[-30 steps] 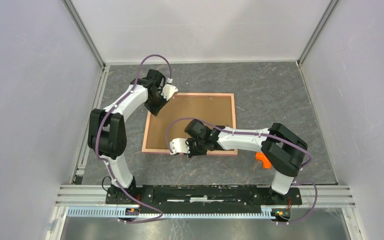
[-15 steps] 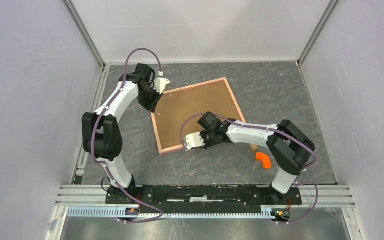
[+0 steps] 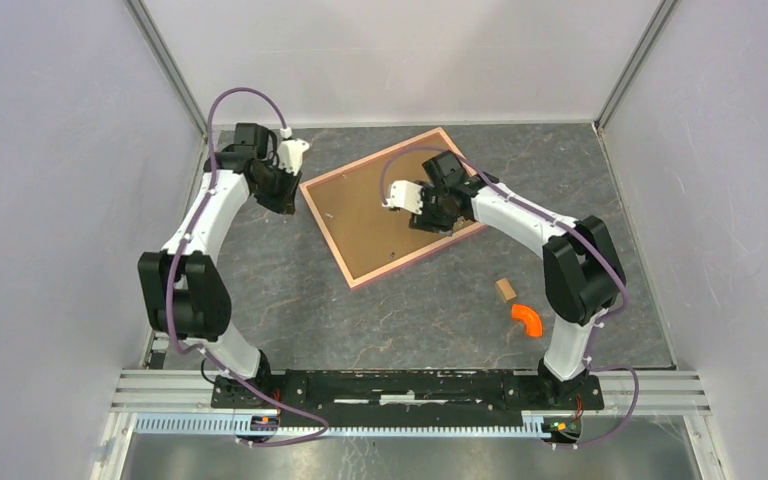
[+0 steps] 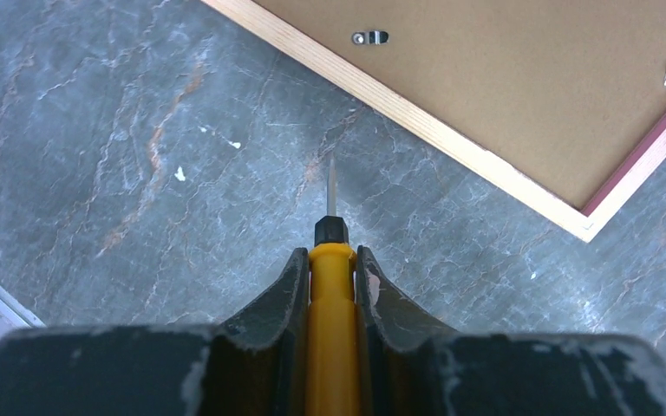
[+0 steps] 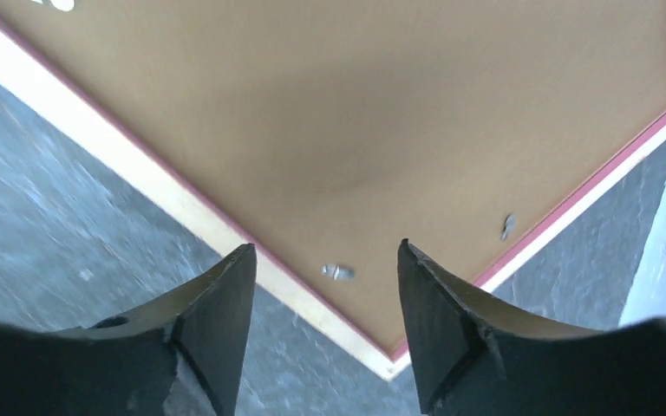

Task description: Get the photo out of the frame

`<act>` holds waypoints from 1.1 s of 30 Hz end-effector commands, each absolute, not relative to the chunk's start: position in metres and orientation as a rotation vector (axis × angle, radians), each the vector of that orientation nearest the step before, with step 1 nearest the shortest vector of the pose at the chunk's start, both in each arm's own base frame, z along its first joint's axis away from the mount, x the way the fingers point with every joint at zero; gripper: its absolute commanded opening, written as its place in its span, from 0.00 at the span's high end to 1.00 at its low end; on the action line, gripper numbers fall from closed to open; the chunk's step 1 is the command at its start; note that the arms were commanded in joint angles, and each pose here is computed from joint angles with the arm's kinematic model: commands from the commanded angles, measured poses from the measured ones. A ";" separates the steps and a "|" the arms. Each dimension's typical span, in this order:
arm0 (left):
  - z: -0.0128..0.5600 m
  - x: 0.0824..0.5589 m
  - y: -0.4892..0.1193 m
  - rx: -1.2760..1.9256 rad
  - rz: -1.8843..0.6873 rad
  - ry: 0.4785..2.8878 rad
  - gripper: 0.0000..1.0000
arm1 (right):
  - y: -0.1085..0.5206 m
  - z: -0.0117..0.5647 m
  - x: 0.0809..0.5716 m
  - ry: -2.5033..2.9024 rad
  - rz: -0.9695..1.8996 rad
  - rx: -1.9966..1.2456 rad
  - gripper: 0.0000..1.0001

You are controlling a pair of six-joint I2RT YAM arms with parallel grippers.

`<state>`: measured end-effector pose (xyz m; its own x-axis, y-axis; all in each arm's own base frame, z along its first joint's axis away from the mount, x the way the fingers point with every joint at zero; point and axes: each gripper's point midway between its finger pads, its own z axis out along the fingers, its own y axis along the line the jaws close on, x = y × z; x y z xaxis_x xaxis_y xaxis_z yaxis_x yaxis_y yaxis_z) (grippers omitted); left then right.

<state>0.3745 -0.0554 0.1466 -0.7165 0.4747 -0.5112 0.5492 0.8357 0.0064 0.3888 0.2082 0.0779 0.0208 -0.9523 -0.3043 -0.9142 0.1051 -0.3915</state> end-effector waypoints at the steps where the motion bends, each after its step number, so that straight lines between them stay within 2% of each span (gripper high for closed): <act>1: 0.179 0.382 -0.056 0.604 -0.246 2.386 0.98 | 0.276 0.141 0.375 1.836 0.208 -1.570 0.31; 6: 0.195 0.387 -0.044 0.465 -0.251 2.328 0.98 | 0.338 0.172 0.360 1.792 0.336 -1.421 0.23; 16: 0.215 0.389 -0.021 0.213 -0.321 2.278 0.98 | 0.443 0.142 0.347 1.911 0.541 -1.274 0.35; 23: 0.217 0.385 -0.008 0.156 -0.323 2.290 0.98 | 0.473 0.115 0.350 1.936 0.541 -1.255 0.34; 33: 0.220 0.385 0.003 0.042 -0.301 2.278 0.97 | 0.489 0.061 0.336 2.006 0.535 -1.312 0.41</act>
<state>0.3823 0.0000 0.1963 -0.7181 0.0031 -0.6959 0.1815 0.9662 -0.1830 0.3359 0.4707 0.0588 -0.2798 -0.6575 -0.6996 -0.9139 0.4057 -0.0158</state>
